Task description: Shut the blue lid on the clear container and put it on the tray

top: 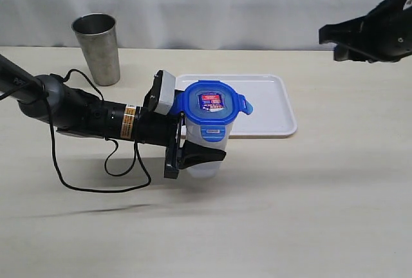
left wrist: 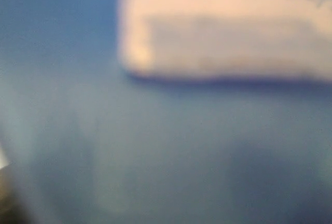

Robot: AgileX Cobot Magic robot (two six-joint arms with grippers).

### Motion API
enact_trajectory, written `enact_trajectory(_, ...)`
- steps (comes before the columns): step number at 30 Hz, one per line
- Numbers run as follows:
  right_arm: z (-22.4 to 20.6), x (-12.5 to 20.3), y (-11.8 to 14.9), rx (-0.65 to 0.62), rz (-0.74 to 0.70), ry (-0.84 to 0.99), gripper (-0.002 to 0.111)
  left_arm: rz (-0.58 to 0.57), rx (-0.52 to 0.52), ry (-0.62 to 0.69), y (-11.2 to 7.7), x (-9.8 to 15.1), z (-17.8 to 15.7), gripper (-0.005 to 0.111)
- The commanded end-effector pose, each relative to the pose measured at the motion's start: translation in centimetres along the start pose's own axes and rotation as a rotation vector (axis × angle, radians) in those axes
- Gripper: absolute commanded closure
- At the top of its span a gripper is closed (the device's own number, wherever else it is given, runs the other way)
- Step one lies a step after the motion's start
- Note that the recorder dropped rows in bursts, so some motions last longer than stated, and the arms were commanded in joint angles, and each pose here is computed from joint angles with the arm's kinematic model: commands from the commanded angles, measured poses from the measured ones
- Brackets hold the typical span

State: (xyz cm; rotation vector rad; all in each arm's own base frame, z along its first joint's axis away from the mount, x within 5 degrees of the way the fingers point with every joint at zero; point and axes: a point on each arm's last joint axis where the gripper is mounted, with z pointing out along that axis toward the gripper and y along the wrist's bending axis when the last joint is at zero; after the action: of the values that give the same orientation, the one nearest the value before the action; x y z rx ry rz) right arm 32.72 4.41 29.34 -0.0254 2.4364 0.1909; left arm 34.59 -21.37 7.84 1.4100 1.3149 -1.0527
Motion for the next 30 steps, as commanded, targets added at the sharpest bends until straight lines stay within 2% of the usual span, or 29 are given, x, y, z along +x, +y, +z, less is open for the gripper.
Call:
enact_trajectory(1,-1.3,-0.4,2.9,-0.329,-0.093,0.045,0.076,0.013,-0.011,-0.026,0.2,-0.8,-0.2,0.107)
enact_trajectory(4,-2.2,-0.3,4.7,-0.548,-0.097,0.057,0.076,0.014,-0.023,0.002,0.3,-0.6,-0.2,0.107)
enact_trajectory(6,-2.4,0.1,5.4,-0.607,-0.092,0.089,0.07,0.014,-0.022,0.007,0.3,-0.5,-0.2,0.107)
enact_trajectory(9,-1.6,1.2,7.1,-0.587,-0.104,0.119,0.066,0.014,-0.024,0.006,0.3,-0.5,-0.2,0.107)
enact_trajectory(14,-0.1,2.6,9.0,-0.452,-0.07,0.137,0.066,0.014,-0.024,0.006,0.3,-0.5,-0.2,0.107)
enact_trajectory(23,5.0,4.5,9.4,-0.425,-0.044,0.286,0.066,0.013,-0.026,0.005,0.3,-0.5,-0.2,0.107)
enact_trajectory(30,5.2,4.8,10.0,-0.489,-0.05,0.31,0.066,0.013,-0.026,0.005,0.3,-0.5,-0.2,0.107)
